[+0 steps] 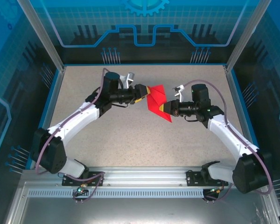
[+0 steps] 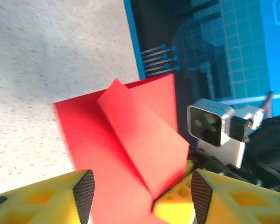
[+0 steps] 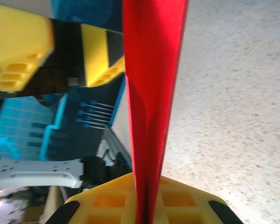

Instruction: Fold a paper plane with a square sheet of paper (fold left side to right side)

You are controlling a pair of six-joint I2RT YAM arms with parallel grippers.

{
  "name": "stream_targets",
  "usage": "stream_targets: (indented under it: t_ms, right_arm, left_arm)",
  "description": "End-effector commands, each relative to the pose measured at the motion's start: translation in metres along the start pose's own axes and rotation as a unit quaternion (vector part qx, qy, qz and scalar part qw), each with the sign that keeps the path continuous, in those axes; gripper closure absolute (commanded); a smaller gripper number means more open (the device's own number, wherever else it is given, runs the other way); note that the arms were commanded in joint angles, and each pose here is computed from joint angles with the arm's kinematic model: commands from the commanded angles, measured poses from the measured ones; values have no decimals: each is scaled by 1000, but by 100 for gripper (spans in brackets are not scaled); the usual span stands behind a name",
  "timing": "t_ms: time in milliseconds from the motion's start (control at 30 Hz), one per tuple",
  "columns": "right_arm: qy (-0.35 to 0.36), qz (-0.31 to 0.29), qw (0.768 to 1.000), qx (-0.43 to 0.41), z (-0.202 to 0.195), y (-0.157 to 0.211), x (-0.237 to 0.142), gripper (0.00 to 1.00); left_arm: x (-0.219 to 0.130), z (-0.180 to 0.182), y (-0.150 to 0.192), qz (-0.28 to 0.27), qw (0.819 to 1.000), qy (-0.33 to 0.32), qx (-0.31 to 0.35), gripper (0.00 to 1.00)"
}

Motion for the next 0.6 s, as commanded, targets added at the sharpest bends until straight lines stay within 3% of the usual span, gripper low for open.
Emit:
stream_targets:
  t_ms: [0,67,133,300,433,567]
  right_arm:
    - [144,48,986,-65,-7,21,-7,90]
    - [228,69,966,-103,-11,26,-6,90]
    - [333,93,926,-149,-14,29,-3,91]
    - [549,156,785,-238,-27,29,11,91]
    - [643,203,673,-303,-34,31,40,91]
    - [681,238,599,-349,-42,39,75,91]
  left_arm:
    - [-35,7,4,-31,996,-76,41,34]
    - [-53,6,6,-51,991,-108,59,32]
    - [-72,6,8,-75,983,-149,76,30]
    - [-114,2,14,-134,963,-208,106,27]
    - [-137,1,19,-171,953,-222,113,24]
    - [-147,2,25,-183,949,-229,113,22]
Point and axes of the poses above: each hand's point on the last joint's axis, 136 mm out from that joint toward the fingers, its own x axis out along the fingers, its own z axis along the line the jaws close on, y = z × x, the point moved 6 cm from there along -x, back along the fingers
